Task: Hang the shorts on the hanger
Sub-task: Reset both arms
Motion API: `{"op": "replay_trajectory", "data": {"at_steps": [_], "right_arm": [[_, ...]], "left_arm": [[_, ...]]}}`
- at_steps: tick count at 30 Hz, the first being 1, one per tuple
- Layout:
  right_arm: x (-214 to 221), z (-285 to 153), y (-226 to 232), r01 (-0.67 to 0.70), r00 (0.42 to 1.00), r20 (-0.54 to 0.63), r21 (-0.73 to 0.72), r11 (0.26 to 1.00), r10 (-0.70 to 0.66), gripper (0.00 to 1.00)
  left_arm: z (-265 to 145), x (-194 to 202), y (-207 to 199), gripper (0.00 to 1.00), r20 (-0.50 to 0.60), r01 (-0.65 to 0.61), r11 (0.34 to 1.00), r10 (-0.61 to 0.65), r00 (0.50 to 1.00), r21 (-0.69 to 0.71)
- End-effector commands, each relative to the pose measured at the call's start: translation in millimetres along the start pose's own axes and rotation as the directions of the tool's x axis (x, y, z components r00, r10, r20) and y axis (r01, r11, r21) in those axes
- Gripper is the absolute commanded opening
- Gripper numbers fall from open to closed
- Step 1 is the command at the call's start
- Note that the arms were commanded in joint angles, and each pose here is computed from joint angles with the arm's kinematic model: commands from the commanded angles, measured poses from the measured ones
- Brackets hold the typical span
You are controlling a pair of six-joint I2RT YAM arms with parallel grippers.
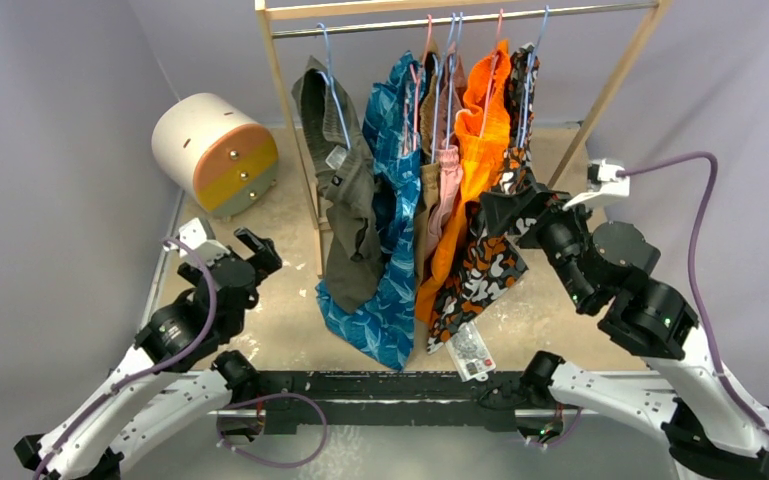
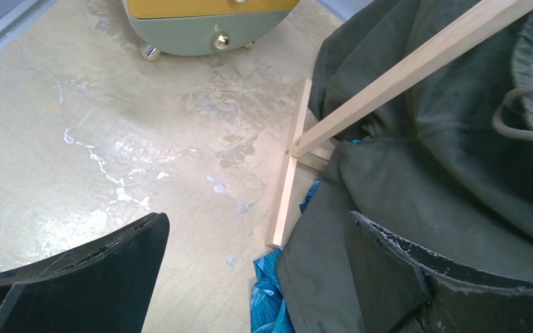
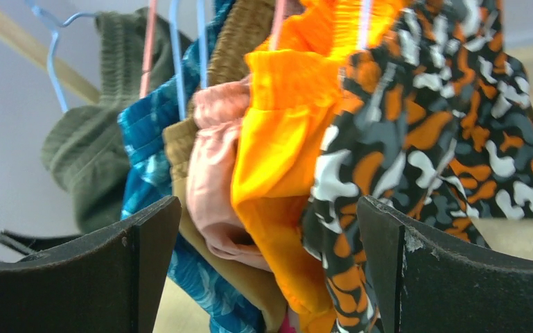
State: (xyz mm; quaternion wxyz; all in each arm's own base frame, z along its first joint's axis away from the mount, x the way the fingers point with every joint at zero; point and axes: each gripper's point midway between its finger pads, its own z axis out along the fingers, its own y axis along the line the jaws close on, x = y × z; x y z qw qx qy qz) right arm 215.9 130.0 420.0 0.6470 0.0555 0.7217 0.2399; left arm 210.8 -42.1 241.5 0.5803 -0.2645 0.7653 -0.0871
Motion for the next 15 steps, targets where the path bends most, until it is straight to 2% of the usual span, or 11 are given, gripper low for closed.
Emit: {"op": "replay_trajectory", "data": {"at_steps": [1, 6, 13, 15], "right_arm": [[-6.2, -10.3, -32.4, -0.145, 0.988, 0.073, 0.151, 0.978, 0.135, 0.99], [-4.3, -6.2, -20.6, -0.131, 0.99, 0.062, 0.093, 0.987, 0.126, 0.99], [36.2, 3.8, -18.6, -0.093, 0.996, -0.01, 0.052, 0.994, 0.094, 0.99], [44.1, 4.4, -20.7, -0.09, 0.996, -0.023, 0.054, 0.994, 0.092, 0.99]], "left_arm": [[4.0, -1.2, 3.6, 0.98, 0.014, 0.027, 0.997, -0.026, 1.0, -0.068], [6.3, -0.7, -3.9, 1.0, -0.005, 0.033, 0.996, -0.033, 0.999, -0.085], [8.7, 7.0, -6.1, 0.97, -0.027, 0.0, 0.998, -0.001, 1.0, -0.07], [8.0, 3.7, -4.4, 0.99, -0.013, -0.016, 0.998, 0.015, 1.0, -0.062]]}}
